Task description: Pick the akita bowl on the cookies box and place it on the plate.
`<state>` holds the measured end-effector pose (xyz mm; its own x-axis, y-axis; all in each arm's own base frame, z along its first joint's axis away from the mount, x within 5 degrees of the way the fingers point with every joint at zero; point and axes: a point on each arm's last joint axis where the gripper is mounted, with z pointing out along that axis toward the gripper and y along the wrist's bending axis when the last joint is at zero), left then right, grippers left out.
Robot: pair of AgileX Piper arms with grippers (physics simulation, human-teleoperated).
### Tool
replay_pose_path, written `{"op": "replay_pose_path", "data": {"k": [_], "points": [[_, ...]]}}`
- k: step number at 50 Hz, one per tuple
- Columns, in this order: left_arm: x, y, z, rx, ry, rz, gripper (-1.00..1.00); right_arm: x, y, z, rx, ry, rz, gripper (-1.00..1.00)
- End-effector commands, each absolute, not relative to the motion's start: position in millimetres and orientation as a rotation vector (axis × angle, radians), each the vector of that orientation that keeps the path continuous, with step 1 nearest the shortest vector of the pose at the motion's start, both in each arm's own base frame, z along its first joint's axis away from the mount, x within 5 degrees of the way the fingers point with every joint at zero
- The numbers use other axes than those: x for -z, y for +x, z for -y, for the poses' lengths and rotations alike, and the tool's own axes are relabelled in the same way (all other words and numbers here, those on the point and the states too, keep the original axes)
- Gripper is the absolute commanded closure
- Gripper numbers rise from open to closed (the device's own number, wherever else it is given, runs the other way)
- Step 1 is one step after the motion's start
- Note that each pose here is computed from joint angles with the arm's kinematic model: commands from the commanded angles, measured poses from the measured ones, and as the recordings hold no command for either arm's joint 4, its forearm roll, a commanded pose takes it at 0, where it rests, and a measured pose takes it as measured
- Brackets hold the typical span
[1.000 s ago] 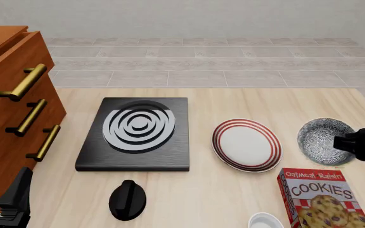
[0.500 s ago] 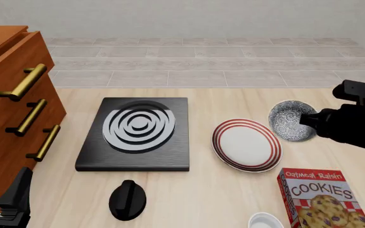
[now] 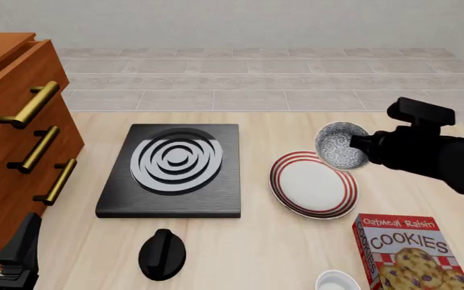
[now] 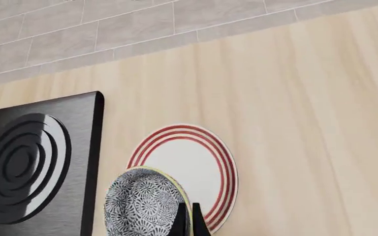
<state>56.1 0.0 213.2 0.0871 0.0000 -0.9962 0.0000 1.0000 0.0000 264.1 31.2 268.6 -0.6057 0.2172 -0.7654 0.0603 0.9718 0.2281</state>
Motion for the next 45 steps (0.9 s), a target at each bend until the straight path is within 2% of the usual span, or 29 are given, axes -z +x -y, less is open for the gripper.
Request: {"op": "replay_pose_path", "data": {"k": [1,45], "points": [[-213.2,56.1,0.0,0.000,0.000,-1.484,-1.00,-263.0,279.6,-39.1,-0.260,0.212,-2.210,1.00],[-213.2,56.1,0.0,0.000,0.000,-1.484,-1.00,-217.7,326.3,-58.8,-0.309,0.261,-2.270,1.00]]}}
